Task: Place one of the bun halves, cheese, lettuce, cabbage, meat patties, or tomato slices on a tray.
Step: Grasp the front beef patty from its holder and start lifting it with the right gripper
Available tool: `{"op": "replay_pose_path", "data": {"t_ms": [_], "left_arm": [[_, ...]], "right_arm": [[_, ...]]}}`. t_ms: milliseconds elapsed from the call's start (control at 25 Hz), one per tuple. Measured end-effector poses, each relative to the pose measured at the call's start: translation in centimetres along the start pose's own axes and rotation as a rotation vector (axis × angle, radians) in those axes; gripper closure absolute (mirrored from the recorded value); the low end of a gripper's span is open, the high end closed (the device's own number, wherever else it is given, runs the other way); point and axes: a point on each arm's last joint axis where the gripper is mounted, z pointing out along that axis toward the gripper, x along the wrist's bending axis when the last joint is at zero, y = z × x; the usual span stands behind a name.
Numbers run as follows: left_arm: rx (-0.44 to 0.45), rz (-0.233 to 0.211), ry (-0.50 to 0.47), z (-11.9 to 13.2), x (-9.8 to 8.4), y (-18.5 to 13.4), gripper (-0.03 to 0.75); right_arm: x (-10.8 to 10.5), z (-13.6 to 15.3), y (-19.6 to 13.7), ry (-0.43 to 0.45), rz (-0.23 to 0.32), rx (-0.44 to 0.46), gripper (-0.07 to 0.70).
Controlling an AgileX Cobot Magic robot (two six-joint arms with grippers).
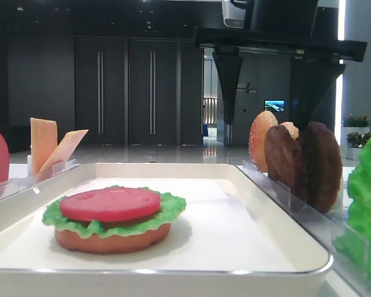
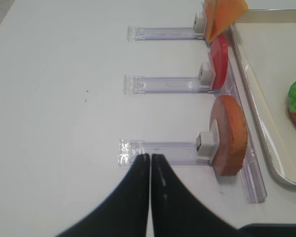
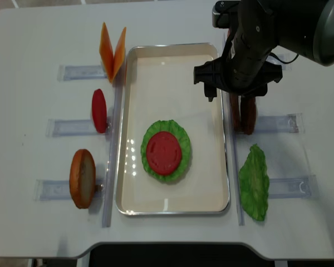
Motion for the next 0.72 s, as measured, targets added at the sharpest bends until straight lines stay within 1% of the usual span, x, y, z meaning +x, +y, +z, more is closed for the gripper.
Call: {"op": "replay_pose_path", "data": {"t_ms": [160,400,640,720], "left_arm": [[0.000,0.000,0.000,0.0,0.0,0.0,0.715],[0.000,0.000,0.000,0.0,0.0,0.0,0.715],[0.000,0.000,0.000,0.0,0.0,0.0,0.715],[0.000,0.000,0.000,0.0,0.0,0.0,0.715]], "right_arm": [[0.0,0.2,0.0,-0.001,-0.002,0.001,0.092],[0.1,1.5,0.0,-0.019,-0.014,0.031,0.092],[0.0,1.6,0.0,-0.025,-0.020,0.031,0.094],[0.0,1.6,0.1,-0.035,-0.029,0.025,0.110]]}}
